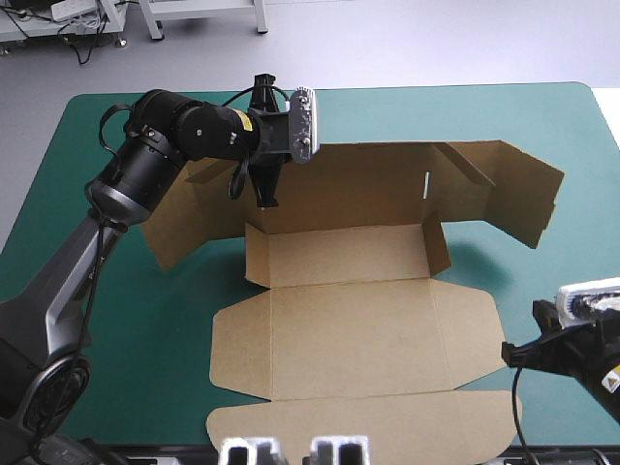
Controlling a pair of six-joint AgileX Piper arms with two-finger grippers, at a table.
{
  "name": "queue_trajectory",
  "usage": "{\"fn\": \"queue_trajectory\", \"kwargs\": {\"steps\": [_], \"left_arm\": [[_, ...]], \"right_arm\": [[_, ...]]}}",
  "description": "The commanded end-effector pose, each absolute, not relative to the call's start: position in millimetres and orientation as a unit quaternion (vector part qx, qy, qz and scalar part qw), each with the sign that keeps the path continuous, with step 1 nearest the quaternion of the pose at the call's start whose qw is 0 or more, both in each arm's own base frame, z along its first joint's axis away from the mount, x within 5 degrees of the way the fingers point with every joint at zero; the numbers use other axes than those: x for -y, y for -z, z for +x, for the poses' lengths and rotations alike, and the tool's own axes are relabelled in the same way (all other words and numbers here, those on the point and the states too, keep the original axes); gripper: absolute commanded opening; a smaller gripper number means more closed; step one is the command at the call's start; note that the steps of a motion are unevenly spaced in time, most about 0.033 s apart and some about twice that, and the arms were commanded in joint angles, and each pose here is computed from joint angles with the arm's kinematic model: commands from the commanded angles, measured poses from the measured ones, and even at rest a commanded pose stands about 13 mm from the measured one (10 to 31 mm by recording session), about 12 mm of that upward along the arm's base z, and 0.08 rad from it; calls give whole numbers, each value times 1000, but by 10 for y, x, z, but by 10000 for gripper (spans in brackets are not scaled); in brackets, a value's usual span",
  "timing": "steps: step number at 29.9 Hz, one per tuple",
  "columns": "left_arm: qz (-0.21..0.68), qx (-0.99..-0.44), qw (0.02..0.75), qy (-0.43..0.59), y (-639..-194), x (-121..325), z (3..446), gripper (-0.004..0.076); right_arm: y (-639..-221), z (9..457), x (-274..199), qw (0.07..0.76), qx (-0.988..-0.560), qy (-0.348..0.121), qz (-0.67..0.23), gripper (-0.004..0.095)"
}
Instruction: Fold the box
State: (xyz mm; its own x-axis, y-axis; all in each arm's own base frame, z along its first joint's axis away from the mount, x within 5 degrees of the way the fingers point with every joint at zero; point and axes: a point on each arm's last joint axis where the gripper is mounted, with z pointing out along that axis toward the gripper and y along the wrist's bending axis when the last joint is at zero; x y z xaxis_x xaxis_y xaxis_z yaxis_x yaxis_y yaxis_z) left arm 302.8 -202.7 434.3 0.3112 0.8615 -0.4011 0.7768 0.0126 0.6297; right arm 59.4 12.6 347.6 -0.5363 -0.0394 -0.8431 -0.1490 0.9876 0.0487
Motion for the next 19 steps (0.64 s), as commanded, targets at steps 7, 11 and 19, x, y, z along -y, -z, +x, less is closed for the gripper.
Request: {"fn": "queue_trajectory", "kwargs": {"steps": [7,11,19], "left_arm": [[715,-528,438,-135,-4261,2292,2817,-9],[712,-510,458,-152,-4159,2452,2764,-9],[692,-517,471,-177,-3868,2536,2786,-9]], "right_arm": [[-4251,1089,-137,542,-837,-36,-62,-17],[-4481,1327,-155,547,-834,-36,-62,-17],[-4720,1982,-201,530,-845,-32,-65,-17]]}}
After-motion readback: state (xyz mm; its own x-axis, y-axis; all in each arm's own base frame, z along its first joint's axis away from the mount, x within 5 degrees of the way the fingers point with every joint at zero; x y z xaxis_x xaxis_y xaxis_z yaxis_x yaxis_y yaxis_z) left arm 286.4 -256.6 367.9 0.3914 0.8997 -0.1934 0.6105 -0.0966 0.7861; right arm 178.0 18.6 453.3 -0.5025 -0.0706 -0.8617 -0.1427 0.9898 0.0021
